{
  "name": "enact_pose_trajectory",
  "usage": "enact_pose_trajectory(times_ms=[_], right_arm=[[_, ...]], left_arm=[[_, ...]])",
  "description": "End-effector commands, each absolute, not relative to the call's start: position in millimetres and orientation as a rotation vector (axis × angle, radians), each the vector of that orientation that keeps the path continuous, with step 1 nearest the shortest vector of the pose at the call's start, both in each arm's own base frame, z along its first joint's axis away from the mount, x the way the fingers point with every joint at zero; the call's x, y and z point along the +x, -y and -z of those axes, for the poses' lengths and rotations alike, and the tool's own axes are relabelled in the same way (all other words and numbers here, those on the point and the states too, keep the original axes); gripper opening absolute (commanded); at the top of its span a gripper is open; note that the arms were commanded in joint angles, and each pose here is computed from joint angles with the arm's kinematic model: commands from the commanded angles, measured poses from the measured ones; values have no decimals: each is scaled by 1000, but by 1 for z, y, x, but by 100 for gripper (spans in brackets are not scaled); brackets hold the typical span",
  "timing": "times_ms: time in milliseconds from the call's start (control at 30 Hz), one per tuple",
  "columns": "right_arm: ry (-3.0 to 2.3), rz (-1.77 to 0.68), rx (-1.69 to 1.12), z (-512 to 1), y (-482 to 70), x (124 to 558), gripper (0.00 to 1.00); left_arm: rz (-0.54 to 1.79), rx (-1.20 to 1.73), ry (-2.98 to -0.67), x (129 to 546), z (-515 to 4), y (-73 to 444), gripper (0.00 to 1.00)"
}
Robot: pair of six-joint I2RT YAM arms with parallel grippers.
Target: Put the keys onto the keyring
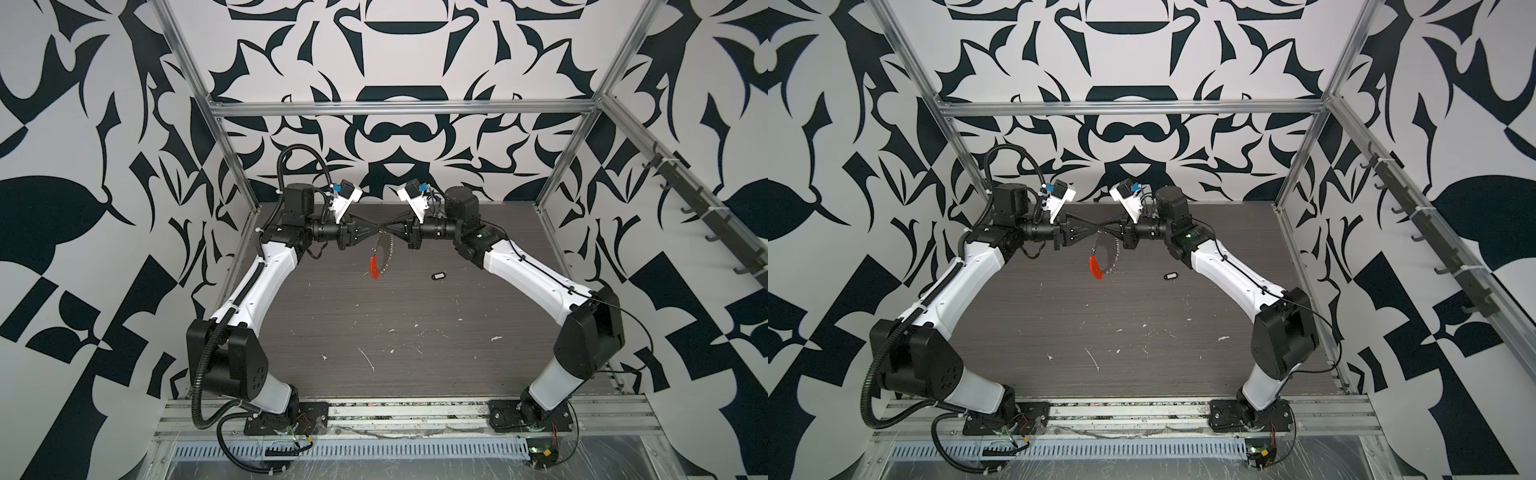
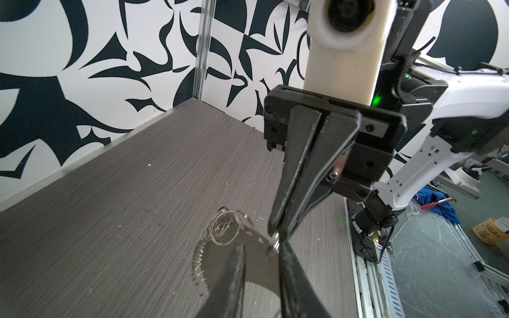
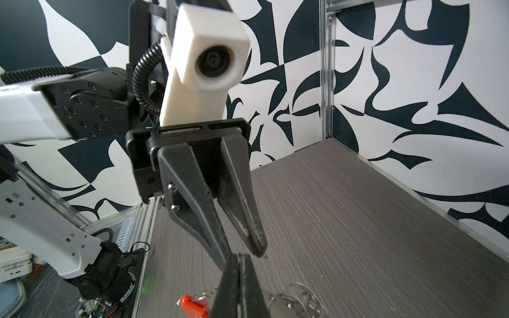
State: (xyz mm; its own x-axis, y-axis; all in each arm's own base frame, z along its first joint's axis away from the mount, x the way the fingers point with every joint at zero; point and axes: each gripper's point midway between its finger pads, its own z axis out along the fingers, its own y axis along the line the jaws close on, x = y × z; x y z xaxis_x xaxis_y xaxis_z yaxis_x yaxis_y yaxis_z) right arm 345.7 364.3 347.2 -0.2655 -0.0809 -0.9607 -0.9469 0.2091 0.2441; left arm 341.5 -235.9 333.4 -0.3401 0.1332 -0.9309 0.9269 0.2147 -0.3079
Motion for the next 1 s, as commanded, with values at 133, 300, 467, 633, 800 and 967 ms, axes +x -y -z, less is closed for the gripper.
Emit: enact_pose_trajectory(times_ms=[133,300,467,633,800,967], right_arm=[[-1416,-1224,-1028,-384,-376,336,0],[-1403,-1240,-1019,-387,-377,337,0],[-1398,-1256,-1010,-389,-378,339,0],[-1394,-1259,-1006,-389,-379,338,0],[-1396,-1231,-994,-391,-376,341,0],[-1389,-1213,-980,-395,-374,343,0]], left_arm=[[1295,1026,-1641,338,-341,241,23],[1318,1032,-1640,335,-340,242,24],[1331,1042,-1628,331,-341,242,24],[1342,1037,-1641,330,-341,242,15],[1342,1038,-1645,328,-341,242,9],[1353,1037,-1654,326,-341,241,4]])
